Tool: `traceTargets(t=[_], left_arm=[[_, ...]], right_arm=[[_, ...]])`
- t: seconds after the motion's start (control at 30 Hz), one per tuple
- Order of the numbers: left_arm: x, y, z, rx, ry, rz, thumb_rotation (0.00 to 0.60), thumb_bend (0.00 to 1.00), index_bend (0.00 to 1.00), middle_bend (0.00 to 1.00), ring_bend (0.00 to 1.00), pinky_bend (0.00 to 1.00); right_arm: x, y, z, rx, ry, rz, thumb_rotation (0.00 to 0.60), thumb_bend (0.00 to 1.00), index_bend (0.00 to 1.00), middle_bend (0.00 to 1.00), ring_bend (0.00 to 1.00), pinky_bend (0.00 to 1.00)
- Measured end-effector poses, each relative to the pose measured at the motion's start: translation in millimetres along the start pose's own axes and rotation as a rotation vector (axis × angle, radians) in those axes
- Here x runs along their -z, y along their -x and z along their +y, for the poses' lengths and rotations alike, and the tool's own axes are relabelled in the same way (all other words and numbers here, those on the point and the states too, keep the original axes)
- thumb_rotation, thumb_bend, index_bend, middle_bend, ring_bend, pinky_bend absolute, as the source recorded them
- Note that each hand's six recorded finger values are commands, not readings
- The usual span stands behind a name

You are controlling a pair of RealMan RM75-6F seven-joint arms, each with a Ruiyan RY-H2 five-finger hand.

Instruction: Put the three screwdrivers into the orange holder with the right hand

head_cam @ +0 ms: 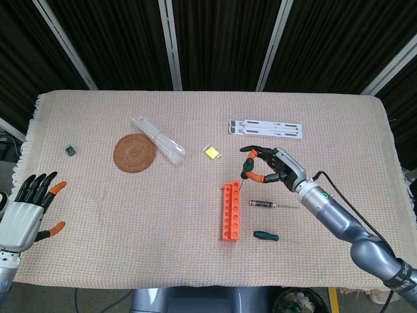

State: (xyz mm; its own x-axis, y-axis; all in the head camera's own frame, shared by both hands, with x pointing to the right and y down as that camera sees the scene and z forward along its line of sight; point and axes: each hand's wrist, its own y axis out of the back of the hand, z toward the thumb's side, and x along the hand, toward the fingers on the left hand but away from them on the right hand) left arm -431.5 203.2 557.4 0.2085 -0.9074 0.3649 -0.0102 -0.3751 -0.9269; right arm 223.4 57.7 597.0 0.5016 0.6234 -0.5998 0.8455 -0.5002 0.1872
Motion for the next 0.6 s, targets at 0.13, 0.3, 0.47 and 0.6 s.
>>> traceTargets(t=[0.13,0.3,0.47,0.6], left_arm=[[1,0,0,0.001,-0.002,0.004,0.6,0.14,0.16,0.0,0.0,0.0],[3,1,0,0.001,-0.002,0.012,0.6,0.14,0.16,0.0,0.0,0.0],[7,3,-1,0.003,0.0,0.021,0.6,0.14,0.16,0.0,0.0,0.0],[7,3,-2,0.004,0.001,0.024,0.6,0.14,0.16,0.0,0.0,0.0]], right_arm=[[-2,2,-8,-0.019,0.005,0.016,0.6,0.53,0.58,0.21,0.0,0.0],[2,6,-16,-0.042,-0.013,0.013,0.6,0.53,0.58,0.21,0.0,0.0],[7,8,-14,-0.046,-0.03,-0.004,0.6,0.53,0.58,0.21,0.0,0.0],[10,9,-12,-0.043,-0.03,-0.013,0.6,0.53,0.58,0.21,0.0,0.0]])
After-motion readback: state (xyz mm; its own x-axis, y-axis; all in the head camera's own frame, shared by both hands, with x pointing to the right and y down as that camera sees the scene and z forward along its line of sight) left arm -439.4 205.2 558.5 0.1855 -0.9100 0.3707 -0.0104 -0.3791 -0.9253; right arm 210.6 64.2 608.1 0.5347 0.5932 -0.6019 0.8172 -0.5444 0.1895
